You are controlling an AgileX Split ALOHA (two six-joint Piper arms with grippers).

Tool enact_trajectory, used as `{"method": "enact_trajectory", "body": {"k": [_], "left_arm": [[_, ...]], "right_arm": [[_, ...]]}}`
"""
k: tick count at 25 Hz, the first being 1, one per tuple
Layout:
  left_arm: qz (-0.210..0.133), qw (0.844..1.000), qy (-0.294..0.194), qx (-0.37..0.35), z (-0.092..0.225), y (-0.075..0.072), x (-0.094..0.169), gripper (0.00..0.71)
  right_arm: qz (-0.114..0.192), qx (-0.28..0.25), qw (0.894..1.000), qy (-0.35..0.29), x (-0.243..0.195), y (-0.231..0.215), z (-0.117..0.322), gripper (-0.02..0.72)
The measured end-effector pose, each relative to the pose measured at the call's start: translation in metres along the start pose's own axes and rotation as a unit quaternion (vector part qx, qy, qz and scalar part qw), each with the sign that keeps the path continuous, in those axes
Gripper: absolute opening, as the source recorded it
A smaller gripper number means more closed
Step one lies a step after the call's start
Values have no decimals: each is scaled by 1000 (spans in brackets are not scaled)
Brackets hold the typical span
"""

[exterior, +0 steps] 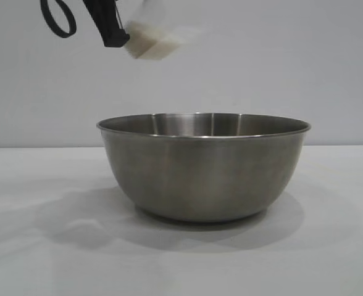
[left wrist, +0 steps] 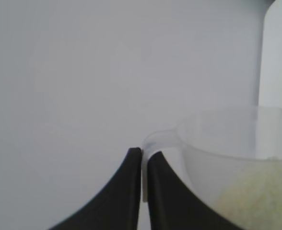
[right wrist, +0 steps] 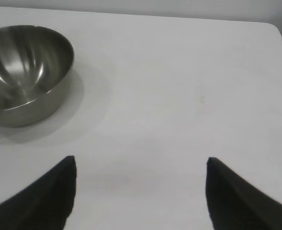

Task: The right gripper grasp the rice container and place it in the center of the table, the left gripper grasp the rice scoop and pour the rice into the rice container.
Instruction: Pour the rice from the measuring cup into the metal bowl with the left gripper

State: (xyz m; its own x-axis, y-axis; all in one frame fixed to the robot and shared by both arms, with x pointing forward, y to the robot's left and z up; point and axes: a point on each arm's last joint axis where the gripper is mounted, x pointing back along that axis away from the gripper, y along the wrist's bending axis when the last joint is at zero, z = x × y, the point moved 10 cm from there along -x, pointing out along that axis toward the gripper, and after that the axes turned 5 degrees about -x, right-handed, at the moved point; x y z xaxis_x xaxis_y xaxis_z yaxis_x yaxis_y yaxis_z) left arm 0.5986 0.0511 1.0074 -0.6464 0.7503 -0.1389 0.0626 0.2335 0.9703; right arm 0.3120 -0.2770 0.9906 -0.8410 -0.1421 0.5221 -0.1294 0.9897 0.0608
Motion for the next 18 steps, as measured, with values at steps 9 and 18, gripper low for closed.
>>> {"method": "enact_trajectory", "body": {"k": [9, 18], "left_arm": [[28, 990, -58, -128, -21, -14, 1, 0], [35, 966, -72, -247, -23, -20, 2, 0]], "right_arm": [[0, 1, 1000, 0, 0, 0, 0, 480], [0, 1, 1000, 0, 0, 0, 0, 480]]}}
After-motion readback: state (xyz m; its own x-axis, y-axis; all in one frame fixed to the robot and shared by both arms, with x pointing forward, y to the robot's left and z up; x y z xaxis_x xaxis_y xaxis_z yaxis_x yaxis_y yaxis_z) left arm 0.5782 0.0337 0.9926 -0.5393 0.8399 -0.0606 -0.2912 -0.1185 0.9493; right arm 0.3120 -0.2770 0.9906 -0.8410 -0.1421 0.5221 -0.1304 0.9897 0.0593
